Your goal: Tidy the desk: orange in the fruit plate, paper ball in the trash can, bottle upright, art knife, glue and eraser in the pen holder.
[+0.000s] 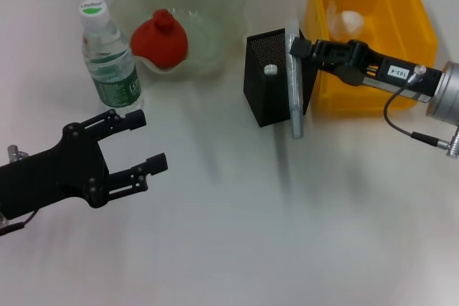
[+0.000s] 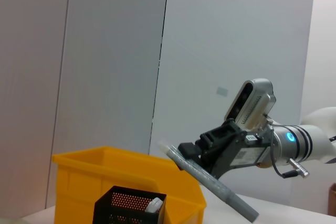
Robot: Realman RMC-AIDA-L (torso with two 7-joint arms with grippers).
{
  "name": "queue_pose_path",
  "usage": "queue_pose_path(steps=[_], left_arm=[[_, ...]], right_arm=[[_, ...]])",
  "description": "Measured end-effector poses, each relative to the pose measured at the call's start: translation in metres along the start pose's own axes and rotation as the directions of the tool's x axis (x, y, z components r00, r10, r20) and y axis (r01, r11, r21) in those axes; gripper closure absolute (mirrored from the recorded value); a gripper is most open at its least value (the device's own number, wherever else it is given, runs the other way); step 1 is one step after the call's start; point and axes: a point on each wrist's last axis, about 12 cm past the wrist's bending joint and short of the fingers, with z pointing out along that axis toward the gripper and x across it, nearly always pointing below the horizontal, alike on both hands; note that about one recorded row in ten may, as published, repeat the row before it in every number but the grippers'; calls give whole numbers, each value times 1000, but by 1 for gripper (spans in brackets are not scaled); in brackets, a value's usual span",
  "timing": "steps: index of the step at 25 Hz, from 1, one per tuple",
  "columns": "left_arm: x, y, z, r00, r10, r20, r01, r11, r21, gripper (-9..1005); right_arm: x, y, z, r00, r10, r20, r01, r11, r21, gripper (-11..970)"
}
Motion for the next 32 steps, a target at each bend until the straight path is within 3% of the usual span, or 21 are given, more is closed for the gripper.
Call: queue_pose_path(steps=[6,9,16,25,32], left_arm=[[0,-1,0,1000,0,5,0,1000,2,212],[1,-2,-1,1000,8,14,-8,1000,-4,212],[1,-3,-2,1000,14,18,-14,1000,-11,212],[1,-3,-3,1000,20,24,-20,1000,-20,212],[1,-3,-2,999,20,24,-20,1000,-20,212]], right_arm=[[-9,1,3,998,6,61,-6,1000,-1,836],[-26,-2,13,993,-8,121,2,998,55,836],[-41,-3,21,985,-24,173,9,996,92,836],[-61,-4,33,976,-74,203,40,985,167,821],[-64,-5,43,973,-113,201,71,976,206,807]])
